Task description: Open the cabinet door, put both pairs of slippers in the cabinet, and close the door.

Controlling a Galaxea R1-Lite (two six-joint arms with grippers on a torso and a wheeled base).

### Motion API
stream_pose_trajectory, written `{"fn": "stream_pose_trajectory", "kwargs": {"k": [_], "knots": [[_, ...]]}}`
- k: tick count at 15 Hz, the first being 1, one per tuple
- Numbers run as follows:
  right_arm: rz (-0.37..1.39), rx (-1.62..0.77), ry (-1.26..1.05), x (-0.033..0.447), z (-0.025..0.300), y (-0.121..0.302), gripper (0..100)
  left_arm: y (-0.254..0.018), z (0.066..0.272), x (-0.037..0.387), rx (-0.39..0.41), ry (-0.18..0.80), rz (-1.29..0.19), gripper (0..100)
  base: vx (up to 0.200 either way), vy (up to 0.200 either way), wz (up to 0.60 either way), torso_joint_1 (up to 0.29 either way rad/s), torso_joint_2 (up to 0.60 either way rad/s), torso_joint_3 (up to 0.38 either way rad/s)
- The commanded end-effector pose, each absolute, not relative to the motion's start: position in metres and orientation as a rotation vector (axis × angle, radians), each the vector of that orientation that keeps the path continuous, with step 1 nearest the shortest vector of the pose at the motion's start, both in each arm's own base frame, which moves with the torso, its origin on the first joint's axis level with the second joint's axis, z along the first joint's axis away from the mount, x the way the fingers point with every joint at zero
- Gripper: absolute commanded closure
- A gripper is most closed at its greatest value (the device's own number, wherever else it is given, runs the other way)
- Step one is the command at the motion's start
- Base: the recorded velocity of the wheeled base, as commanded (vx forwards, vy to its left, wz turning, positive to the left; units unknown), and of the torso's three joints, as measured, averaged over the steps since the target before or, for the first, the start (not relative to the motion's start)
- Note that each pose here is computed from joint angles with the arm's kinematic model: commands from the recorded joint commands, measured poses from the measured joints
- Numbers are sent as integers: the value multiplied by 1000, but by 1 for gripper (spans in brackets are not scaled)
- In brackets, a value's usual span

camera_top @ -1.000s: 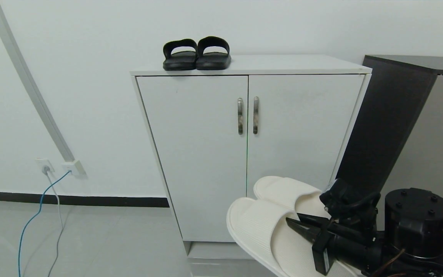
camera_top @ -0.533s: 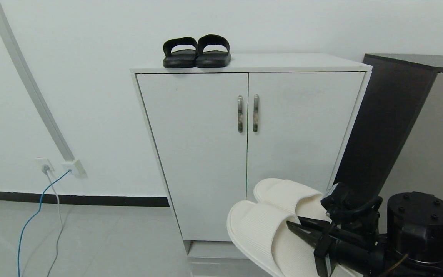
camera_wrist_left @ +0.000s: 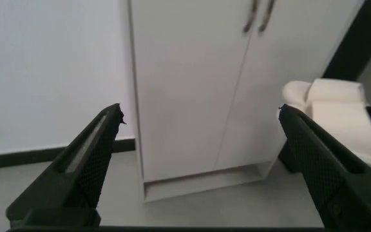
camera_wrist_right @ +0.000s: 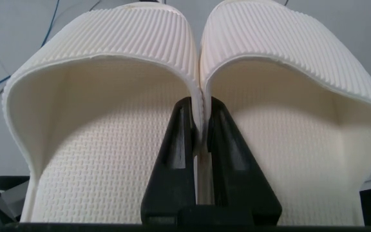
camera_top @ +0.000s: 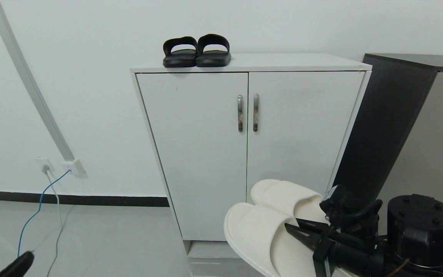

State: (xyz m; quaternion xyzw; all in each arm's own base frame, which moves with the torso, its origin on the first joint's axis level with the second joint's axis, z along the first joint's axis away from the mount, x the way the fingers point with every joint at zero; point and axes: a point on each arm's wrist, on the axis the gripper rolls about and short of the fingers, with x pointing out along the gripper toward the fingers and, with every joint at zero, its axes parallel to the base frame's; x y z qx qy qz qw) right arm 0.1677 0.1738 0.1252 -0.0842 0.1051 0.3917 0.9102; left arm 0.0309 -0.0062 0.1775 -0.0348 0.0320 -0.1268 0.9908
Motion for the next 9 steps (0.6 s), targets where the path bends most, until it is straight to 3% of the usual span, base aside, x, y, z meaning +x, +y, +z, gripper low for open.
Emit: {"fn": "stream_pose_trajectory", "kwargs": {"k": [1, 5, 9], "knots": [[813, -179, 227, 167, 123, 175, 100, -19, 187, 96, -80, 174, -395, 0, 0, 0, 0, 0, 0, 0], [816, -178, 224, 167, 123, 175, 100, -53, 205, 141, -67, 160, -574, 0, 0, 0, 0, 0, 0, 0], [817, -176, 223, 167, 123, 176, 100, -95, 215, 191, -57, 146, -646, 0, 0, 0, 0, 0, 0, 0]]}}
